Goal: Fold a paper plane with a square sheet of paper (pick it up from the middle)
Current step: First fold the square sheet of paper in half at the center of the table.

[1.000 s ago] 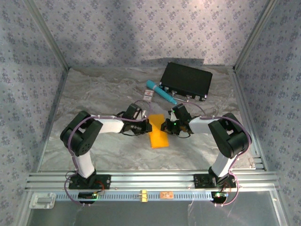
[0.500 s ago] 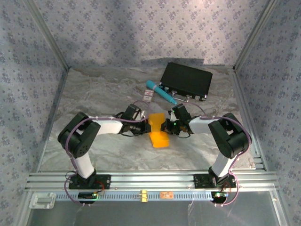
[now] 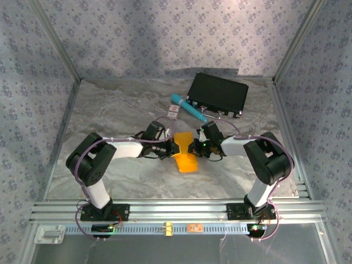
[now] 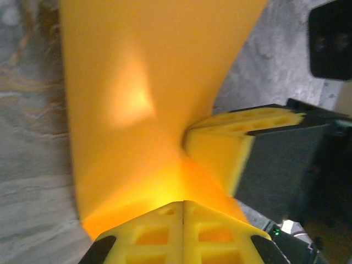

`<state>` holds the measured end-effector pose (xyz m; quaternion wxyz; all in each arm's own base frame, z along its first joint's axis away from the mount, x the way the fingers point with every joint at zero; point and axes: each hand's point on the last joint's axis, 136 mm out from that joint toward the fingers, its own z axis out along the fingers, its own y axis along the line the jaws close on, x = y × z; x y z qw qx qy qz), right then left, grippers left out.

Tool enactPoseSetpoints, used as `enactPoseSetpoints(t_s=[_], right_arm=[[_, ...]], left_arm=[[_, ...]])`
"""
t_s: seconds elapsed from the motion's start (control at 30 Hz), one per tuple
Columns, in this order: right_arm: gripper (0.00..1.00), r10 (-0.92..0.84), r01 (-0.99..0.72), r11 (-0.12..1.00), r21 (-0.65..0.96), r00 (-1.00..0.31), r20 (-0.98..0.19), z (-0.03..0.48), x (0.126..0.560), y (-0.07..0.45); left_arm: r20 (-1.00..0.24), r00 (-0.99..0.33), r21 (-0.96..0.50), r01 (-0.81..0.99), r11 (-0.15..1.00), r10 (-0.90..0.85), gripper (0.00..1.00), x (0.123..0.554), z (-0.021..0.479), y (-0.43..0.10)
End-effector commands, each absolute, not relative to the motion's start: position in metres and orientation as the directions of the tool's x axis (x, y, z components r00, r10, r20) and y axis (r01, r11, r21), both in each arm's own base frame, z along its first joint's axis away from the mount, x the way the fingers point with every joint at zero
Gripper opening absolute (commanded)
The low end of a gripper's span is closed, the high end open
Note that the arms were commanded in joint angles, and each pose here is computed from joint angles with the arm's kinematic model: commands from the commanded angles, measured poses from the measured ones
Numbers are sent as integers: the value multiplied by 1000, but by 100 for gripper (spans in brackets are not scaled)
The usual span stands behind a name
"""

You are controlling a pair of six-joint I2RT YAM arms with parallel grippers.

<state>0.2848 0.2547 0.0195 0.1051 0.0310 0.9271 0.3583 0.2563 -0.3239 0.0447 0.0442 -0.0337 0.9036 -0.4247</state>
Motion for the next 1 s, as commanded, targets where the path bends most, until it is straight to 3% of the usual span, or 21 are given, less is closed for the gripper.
enactPoseSetpoints(t_s=[0.0, 0.3, 0.63, 0.77, 0.97], right_arm=[[0, 147, 73, 823, 564, -985, -87, -15, 261, 231], [0, 148, 74, 823, 563, -985, -86, -15, 260, 230], [0, 154, 76, 827, 557, -984, -94, -14, 261, 228], [0, 158, 80, 828, 555, -983, -93, -15, 260, 227], [0, 157, 80, 827, 556, -983, -93, -16, 260, 227]], left_arm=[[-16, -996, -745, -43, 666, -82, 0, 247, 23, -318], [-23, -998, -685, -25, 728, -55, 0, 240, -2, -295], [-87, -993, -757, 18, 654, -74, 0, 253, 56, -319], [-60, -996, -795, 7, 606, -68, 0, 250, 60, -333], [-17, -998, -774, -25, 633, -60, 0, 242, 40, -331]])
